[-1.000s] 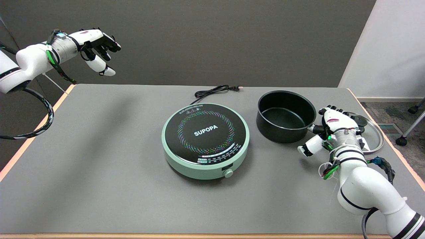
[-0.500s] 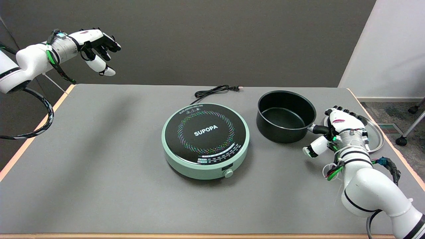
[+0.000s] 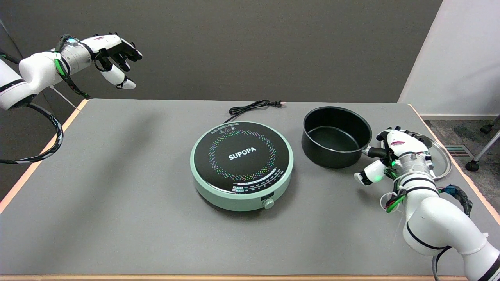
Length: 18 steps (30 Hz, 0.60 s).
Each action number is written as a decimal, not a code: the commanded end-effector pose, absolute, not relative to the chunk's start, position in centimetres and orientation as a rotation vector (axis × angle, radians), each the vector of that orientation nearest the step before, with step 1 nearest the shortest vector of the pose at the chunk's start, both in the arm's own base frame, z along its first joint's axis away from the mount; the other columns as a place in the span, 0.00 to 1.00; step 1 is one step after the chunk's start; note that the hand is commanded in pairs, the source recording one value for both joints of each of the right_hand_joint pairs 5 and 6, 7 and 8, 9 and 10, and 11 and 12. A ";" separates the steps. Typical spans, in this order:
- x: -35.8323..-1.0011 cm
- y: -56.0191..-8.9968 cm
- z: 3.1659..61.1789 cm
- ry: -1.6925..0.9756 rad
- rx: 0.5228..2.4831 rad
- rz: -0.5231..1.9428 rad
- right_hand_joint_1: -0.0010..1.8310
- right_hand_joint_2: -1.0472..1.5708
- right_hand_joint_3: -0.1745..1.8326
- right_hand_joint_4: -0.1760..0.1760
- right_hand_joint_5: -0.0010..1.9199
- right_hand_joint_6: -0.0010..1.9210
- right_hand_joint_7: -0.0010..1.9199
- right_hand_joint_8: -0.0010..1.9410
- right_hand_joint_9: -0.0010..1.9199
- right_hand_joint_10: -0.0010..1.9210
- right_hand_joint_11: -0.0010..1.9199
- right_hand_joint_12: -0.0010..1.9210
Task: Pick up the pot.
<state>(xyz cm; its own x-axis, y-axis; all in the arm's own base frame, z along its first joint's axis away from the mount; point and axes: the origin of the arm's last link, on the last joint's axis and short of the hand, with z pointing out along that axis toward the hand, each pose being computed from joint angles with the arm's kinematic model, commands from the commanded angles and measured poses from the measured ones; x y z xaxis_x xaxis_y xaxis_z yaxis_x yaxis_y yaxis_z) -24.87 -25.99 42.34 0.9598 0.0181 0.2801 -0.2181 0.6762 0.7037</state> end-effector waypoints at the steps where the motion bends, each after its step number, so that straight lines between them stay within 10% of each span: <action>1: -25.7 -26.2 42.4 -0.311 0.831 0.126 0.64 0.26 0.74 0.39 0.22 0.22 0.22 0.22 0.22 0.22 0.22 0.22; 13: -26.0 -26.4 42.5 -0.330 0.838 0.125 0.63 0.28 0.70 0.47 0.27 0.27 0.27 0.26 0.27 0.27 0.27 0.27; 14: -26.0 -26.4 42.6 -0.328 0.838 0.125 0.63 0.28 0.70 0.54 0.30 0.30 0.30 0.30 0.30 0.30 0.30 0.30; 15: -26.0 -26.4 42.6 -0.326 0.837 0.125 0.63 0.28 0.72 0.88 0.35 0.35 0.35 0.35 0.35 0.35 0.35 0.35; 16: -26.0 -26.4 42.6 -0.324 0.837 0.124 0.63 0.29 0.73 1.00 0.40 0.40 0.40 0.39 0.40 0.40 0.40 0.40; 18: -26.0 -26.4 42.6 -0.324 0.836 0.123 0.63 0.31 0.70 0.62 0.46 0.46 0.46 0.46 0.46 0.46 0.46 0.46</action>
<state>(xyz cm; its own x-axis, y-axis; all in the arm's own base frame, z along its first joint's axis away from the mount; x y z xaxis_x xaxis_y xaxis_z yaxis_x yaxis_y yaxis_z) -25.73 -26.21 42.46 0.9473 -0.0105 0.3203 -0.2308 0.6711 0.7046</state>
